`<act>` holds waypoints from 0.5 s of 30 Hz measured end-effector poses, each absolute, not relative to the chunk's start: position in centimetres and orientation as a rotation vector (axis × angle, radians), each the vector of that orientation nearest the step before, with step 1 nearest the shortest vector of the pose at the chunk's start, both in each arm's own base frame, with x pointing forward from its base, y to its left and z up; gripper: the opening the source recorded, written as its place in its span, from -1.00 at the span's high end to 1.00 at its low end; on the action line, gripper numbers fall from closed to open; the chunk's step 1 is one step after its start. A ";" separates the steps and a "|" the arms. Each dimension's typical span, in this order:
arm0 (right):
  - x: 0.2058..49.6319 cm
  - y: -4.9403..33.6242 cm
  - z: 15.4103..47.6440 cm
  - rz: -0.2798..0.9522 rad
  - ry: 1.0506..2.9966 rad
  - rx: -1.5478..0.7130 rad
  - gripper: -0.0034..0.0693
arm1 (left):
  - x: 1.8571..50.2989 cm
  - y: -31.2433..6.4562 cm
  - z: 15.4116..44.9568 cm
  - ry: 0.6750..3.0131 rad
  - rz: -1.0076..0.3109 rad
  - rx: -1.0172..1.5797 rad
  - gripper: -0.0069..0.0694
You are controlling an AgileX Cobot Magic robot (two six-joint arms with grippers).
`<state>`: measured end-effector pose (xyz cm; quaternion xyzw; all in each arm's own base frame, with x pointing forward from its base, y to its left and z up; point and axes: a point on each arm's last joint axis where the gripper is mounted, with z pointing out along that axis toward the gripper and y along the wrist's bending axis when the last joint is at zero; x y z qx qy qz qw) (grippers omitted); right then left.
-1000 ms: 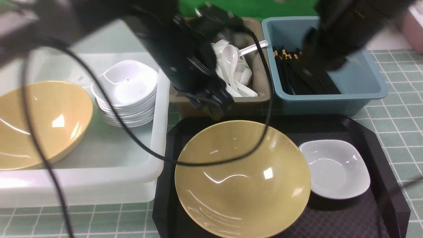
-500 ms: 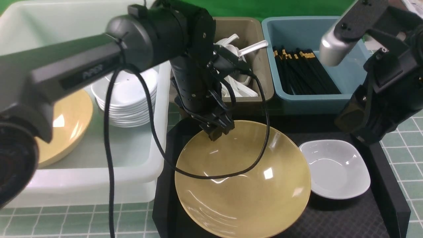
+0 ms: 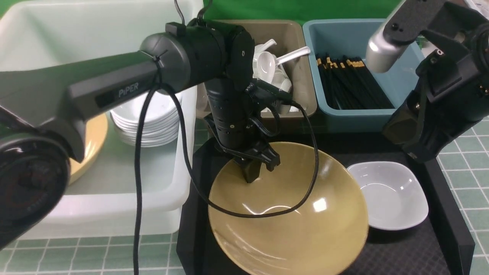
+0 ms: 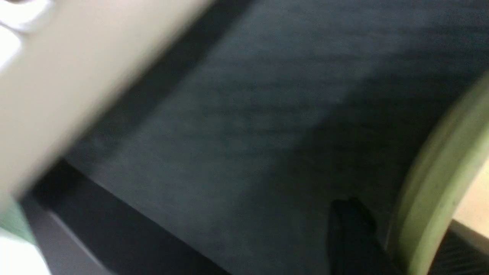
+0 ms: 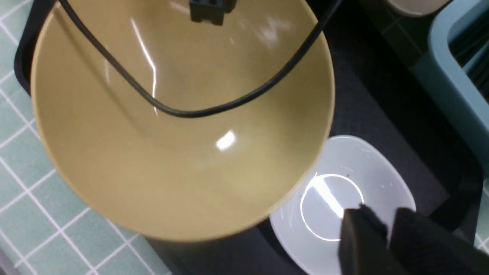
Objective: On blue table put chopsticks spoon bowls plates into blue grey white boxes.
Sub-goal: 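Grasp the large bowl on the tray by its rim, then place the tan bowl onto the bowl stack in the left bin with the left gripper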
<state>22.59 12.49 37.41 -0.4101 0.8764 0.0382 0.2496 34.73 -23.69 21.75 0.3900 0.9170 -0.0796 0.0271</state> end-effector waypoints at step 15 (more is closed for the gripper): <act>18.8 18.2 44.5 0.220 1.999 -1.334 0.80 | 30.8 -17.4 36.7 2.554 -0.412 0.909 0.80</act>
